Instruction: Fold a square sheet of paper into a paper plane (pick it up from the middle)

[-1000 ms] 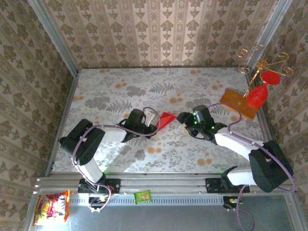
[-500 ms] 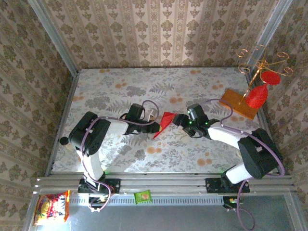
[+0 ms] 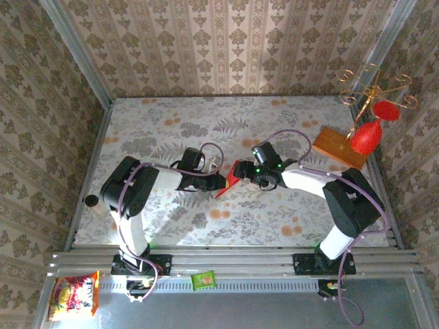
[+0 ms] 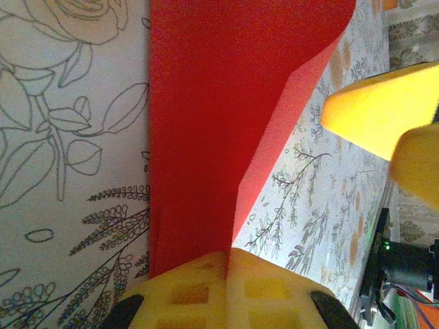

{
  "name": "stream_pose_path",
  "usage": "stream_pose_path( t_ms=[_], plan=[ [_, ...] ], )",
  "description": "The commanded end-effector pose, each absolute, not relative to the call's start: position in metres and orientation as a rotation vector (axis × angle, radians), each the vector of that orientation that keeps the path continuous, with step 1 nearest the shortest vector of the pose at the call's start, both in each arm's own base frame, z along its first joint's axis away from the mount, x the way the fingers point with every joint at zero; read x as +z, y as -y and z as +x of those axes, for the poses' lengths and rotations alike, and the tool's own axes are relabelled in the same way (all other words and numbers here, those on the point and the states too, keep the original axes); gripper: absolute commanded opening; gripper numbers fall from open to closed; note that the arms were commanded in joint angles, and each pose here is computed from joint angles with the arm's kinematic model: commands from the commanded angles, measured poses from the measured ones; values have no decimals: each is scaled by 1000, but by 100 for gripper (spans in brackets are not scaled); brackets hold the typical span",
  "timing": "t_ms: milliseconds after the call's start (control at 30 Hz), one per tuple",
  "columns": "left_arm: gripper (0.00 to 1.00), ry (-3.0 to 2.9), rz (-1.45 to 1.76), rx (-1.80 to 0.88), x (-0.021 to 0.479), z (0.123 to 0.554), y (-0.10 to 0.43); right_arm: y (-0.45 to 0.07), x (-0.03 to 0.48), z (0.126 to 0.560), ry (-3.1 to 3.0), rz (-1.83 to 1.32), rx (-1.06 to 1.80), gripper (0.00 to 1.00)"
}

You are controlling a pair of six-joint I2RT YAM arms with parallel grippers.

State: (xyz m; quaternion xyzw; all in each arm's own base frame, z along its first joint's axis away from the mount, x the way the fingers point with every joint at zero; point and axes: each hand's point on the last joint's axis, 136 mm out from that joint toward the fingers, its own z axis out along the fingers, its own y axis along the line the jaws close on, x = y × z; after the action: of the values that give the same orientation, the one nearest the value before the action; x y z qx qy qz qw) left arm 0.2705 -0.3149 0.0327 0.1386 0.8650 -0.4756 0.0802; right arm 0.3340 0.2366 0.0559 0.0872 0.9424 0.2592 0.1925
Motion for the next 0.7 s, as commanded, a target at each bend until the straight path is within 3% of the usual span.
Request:
stream_pose_path(
  t_ms=[0,667],
  plan=[
    [3,-2619,404,-1460,31,269,318,-233,44,328,-2709,187,590,76],
    [6,-2659,412,-1454,25,267,318,-232,23,338,-2776,117,388,76]
  ],
)
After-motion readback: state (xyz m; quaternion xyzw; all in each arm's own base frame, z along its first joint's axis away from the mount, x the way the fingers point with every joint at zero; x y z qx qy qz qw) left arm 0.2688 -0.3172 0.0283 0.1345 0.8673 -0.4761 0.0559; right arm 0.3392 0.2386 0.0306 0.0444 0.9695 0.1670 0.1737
